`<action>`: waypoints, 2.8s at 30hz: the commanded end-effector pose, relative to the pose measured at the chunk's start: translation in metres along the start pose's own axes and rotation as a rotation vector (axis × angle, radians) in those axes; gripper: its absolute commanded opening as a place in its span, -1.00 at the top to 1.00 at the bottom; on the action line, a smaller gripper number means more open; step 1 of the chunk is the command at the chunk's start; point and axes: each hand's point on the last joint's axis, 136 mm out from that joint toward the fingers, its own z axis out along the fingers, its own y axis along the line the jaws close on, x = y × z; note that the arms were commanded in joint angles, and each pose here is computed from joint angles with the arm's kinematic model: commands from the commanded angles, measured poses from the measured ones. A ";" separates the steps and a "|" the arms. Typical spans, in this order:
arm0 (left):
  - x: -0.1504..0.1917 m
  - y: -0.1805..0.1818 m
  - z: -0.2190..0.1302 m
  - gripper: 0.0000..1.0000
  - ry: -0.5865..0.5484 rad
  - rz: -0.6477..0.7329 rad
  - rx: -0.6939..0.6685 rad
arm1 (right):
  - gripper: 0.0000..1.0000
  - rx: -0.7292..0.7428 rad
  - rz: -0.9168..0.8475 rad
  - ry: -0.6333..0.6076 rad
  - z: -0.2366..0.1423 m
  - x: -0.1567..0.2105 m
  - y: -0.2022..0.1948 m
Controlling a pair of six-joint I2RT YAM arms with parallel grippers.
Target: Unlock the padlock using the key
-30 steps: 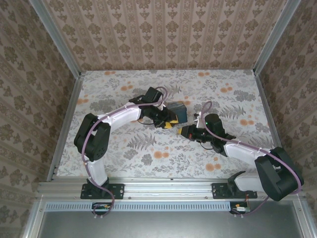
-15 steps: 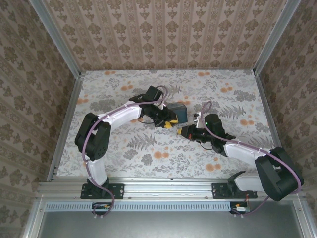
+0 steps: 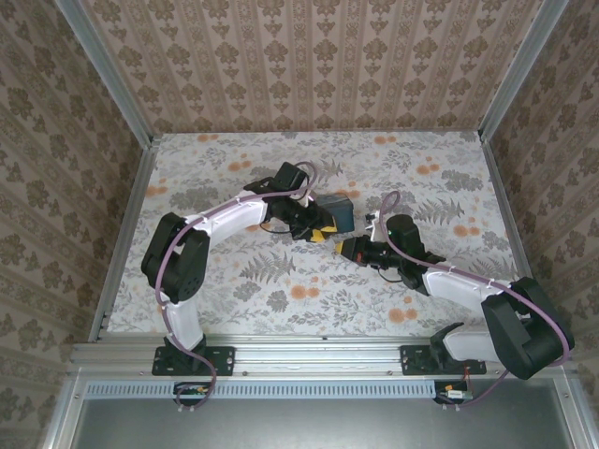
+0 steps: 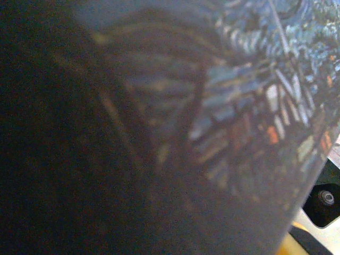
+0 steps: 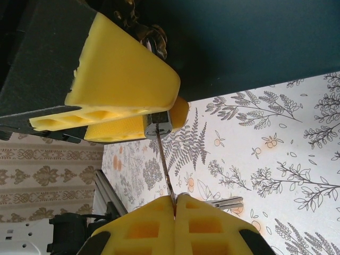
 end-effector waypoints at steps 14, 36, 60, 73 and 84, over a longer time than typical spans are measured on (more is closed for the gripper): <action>0.007 -0.014 -0.004 1.00 0.010 0.045 0.043 | 1.00 -0.029 -0.022 -0.026 0.006 -0.015 0.011; 0.011 -0.011 0.002 1.00 0.011 0.059 0.006 | 1.00 -0.030 -0.015 -0.060 0.008 -0.031 0.015; -0.007 0.004 -0.019 1.00 -0.070 -0.059 0.048 | 0.16 0.088 -0.138 -0.104 -0.008 -0.041 0.005; -0.013 0.001 -0.031 1.00 -0.068 -0.082 0.074 | 0.48 0.284 -0.826 -0.200 -0.021 -0.032 0.008; -0.009 -0.004 -0.033 1.00 -0.046 -0.069 0.079 | 0.33 0.385 -1.480 -0.391 0.025 -0.052 0.017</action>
